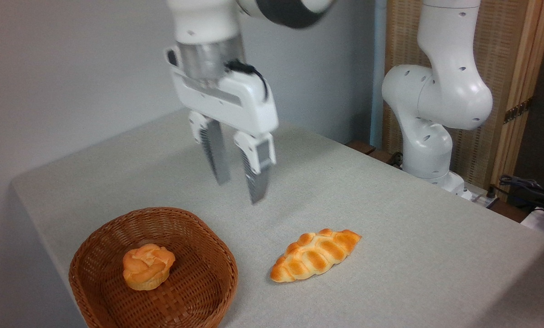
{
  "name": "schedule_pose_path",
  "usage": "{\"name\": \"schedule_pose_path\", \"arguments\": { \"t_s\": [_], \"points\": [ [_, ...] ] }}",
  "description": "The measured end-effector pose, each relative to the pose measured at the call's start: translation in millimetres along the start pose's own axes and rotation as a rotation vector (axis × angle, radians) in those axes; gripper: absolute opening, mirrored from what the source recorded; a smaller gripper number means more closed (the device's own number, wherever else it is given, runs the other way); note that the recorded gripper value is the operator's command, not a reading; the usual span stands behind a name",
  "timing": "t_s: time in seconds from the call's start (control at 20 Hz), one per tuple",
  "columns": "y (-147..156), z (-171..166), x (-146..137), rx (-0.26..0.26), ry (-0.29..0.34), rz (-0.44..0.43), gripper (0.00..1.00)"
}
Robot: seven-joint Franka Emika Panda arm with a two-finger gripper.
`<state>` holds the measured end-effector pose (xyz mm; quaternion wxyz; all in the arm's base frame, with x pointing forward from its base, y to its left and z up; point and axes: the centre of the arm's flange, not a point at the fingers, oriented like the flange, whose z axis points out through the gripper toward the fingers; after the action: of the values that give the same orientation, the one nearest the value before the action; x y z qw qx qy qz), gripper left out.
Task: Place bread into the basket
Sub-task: 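Lower the open gripper down onto the braided bread roll, then close the gripper around the middle of the braided roll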
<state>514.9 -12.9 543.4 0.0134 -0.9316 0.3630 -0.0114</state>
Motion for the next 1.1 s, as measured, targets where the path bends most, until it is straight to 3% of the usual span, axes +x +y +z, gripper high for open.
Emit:
{"name": "schedule_pose_path", "arguments": {
  "t_s": [0.15, 0.3, 0.55, 1.1],
  "points": [
    [-5.4, 32.6, -44.7, -0.013, -0.043, 0.129, 1.0],
    [-8.4, 61.8, -68.1, -0.042, -0.058, 0.168, 1.0],
    [-7.0, 105.3, -80.5, 0.002, -0.082, 0.196, 1.0],
    [-7.3, 122.9, -83.0, -0.013, -0.108, 0.202, 1.0]
  ]
}}
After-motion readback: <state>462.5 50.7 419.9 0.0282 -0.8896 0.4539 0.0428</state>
